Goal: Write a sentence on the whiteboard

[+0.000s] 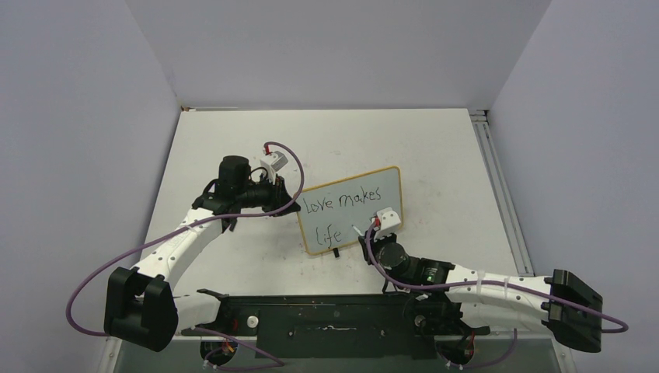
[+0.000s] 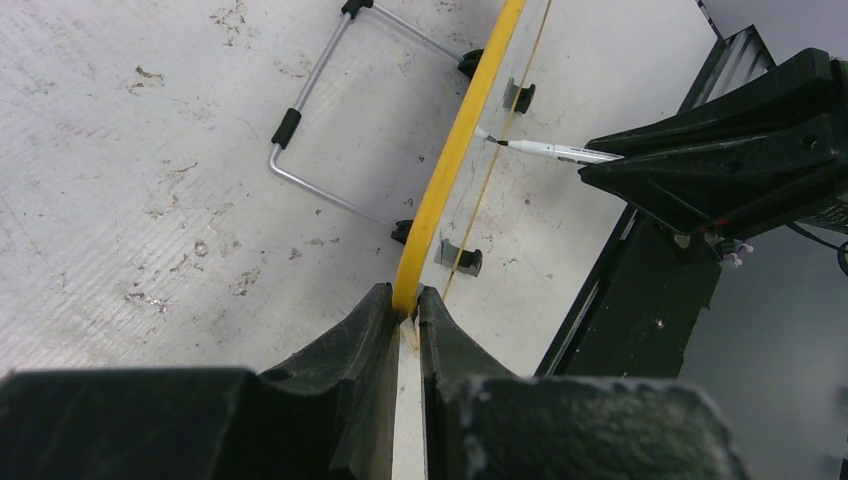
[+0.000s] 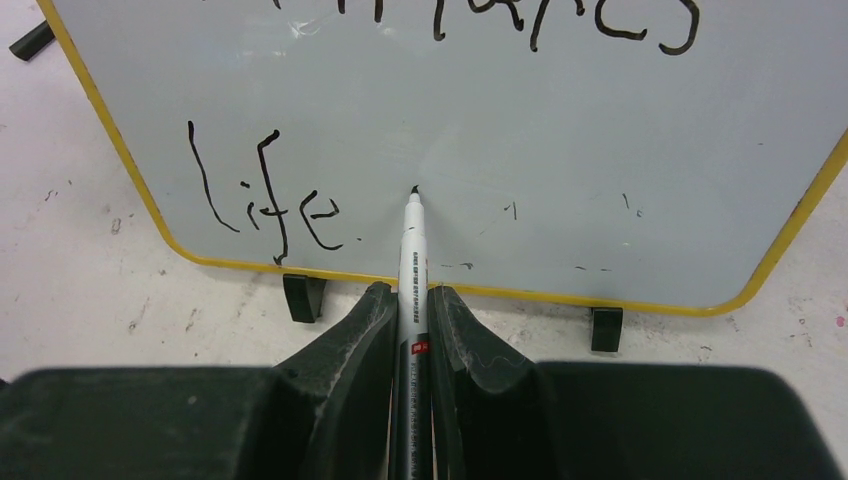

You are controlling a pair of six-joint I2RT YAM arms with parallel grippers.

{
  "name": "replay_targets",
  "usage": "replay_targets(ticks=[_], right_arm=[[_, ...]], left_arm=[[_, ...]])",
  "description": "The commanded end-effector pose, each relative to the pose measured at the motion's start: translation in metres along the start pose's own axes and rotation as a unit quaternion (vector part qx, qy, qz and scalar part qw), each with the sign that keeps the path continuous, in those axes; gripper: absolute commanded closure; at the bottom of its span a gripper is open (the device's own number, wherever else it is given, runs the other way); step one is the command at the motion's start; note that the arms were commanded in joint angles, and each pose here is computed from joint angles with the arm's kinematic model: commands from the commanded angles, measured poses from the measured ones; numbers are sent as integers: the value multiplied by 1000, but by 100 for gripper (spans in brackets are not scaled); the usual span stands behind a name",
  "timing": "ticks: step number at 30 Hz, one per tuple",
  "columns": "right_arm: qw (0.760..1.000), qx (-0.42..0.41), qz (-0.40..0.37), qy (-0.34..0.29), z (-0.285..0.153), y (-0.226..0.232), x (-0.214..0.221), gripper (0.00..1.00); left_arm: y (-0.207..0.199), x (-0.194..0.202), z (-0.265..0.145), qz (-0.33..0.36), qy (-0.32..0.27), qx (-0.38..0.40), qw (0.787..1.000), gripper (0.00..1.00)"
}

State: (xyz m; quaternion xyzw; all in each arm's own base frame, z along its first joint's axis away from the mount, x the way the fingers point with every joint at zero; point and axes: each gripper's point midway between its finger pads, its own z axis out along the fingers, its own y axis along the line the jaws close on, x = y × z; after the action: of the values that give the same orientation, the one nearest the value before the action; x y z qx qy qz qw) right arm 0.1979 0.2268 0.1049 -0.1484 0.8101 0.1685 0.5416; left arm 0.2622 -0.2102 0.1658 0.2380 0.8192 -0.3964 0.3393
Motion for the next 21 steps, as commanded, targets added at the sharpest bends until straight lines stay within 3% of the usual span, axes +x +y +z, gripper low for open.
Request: replay_targets(ticks=[1, 10, 21], right_arm=[[1000, 0, 12, -16, 2, 1, -7, 95], [999, 39, 18, 0, 0, -14, 3, 95], [999, 30, 29, 31, 0, -12, 24, 95]], left_arm=[[-1, -14, -2, 12, -11, -4, 1000, 100], [-1, -13, -2, 12, -10, -4, 1000, 100], [-1, -13, -1, 11, -11, -3, 1000, 100]])
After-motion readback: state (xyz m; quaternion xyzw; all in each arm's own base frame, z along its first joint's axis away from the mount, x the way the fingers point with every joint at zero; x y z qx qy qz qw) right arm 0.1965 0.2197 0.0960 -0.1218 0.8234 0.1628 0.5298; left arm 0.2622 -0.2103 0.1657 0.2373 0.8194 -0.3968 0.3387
